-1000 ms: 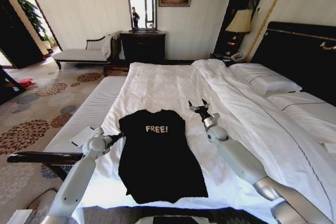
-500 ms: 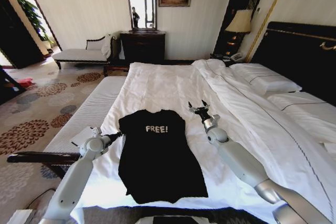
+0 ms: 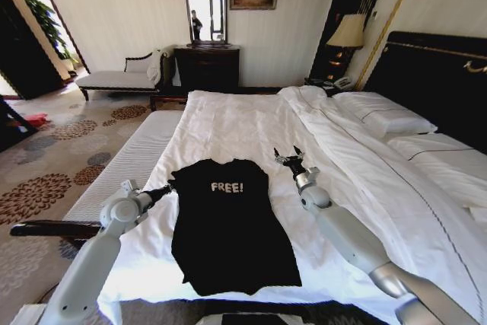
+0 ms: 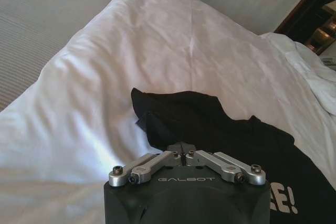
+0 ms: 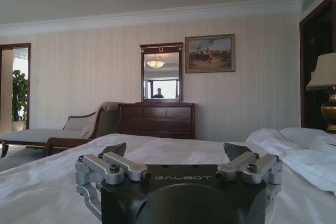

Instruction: Fold the clothes on the bed.

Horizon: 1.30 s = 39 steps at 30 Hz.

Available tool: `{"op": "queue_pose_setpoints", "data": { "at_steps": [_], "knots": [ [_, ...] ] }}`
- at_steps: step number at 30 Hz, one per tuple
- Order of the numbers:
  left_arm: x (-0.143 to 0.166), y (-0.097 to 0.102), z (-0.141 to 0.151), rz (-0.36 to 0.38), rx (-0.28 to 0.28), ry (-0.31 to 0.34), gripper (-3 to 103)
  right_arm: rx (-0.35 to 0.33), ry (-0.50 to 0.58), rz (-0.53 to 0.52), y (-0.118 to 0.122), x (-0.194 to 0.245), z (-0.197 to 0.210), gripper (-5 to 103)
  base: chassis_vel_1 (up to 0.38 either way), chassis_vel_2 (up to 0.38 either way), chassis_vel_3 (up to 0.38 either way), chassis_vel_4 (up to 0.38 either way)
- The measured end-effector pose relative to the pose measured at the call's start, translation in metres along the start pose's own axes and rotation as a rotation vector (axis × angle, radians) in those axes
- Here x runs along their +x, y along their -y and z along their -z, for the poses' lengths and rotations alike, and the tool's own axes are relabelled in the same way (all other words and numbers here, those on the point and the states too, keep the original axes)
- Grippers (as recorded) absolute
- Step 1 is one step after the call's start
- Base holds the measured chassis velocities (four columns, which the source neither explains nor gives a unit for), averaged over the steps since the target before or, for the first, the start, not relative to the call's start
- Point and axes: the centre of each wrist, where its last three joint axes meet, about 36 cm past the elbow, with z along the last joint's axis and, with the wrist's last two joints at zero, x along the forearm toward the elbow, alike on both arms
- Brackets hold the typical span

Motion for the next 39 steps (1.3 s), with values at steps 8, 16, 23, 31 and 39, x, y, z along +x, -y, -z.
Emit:
{"op": "queue_pose_setpoints", "data": {
  "at_steps": [8, 16, 23, 31, 39],
  "knots": [
    [0.010, 0.002, -0.002, 0.047, -0.033, -0.012, 0, -0.005, 0.002, -0.006, 0.001, 0.003, 0.000, 100, 0.000, 0.000, 0.000, 0.000],
    [0.016, -0.004, -0.010, 0.107, -0.059, -0.034, 0, -0.004, -0.004, -0.014, 0.006, 0.007, -0.001, 100, 0.000, 0.000, 0.000, 0.000],
    [0.022, -0.002, -0.030, 0.119, -0.069, -0.062, 0, -0.006, -0.002, -0.006, 0.003, 0.005, 0.000, 100, 0.000, 0.000, 0.000, 0.000],
    [0.046, 0.000, -0.036, 0.060, -0.008, 0.028, 24, -0.012, -0.016, 0.004, -0.004, 0.005, -0.007, 100, 0.000, 0.000, 0.000, 0.000],
    [0.015, -0.027, -0.031, 0.042, 0.140, 0.072, 52, -0.006, -0.025, 0.011, -0.007, 0.004, -0.010, 100, 0.000, 0.000, 0.000, 0.000]
  ]
}}
